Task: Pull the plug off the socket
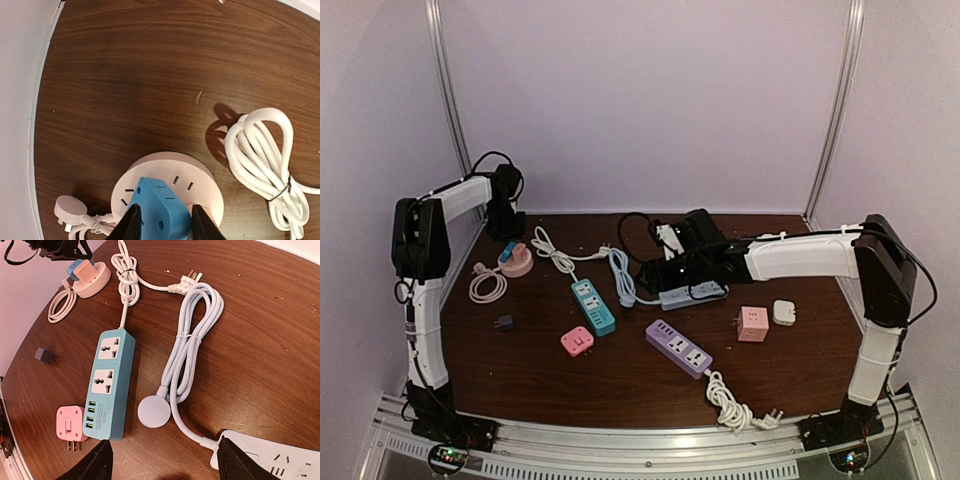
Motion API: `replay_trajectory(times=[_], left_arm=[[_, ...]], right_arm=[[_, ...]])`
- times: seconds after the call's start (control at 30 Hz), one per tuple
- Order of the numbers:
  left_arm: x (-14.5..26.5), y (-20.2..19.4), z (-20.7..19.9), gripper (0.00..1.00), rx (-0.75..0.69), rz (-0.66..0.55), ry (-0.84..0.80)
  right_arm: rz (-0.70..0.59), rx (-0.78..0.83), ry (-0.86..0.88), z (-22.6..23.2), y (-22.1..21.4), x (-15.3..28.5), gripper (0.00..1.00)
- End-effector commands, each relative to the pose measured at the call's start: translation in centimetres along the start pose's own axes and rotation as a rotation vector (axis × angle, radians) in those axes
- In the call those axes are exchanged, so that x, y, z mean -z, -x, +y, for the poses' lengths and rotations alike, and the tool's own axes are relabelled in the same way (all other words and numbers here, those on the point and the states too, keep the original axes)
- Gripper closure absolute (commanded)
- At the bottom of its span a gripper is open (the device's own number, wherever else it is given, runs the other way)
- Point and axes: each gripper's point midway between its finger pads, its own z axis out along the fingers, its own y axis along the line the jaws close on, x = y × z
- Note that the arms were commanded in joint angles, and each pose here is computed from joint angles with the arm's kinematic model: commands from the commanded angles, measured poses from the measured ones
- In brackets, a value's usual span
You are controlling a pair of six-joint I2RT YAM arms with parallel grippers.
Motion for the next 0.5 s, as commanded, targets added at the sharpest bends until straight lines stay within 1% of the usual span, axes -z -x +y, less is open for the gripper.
replay_trajectory(times=[0.0, 0.1, 0.27, 0.47], left_arm=[[0.6, 0.2, 2.0, 0.64, 0.008, 0.006, 0.033], [0.7, 0.2, 2.3, 0.63, 0.002, 0.011, 0.048], [0.6, -0.3, 3.1, 0.55, -0.022, 0.031, 0.094], [0.2, -0.6, 3.6, 0.55, -0.039, 0.047, 0.127]], right_arm=[[-0.041, -0.004, -0.014, -0.3, 1.1, 0.8, 0.27], [-0.037, -0.006, -0.014, -0.4, 0.9, 0.6, 0.27], [-0.035, -0.008, -0.011, -0.4, 0.7, 0.5, 0.28], [-0.033, -0.008, -0.008, -0.3, 0.7, 0.4, 0.28]])
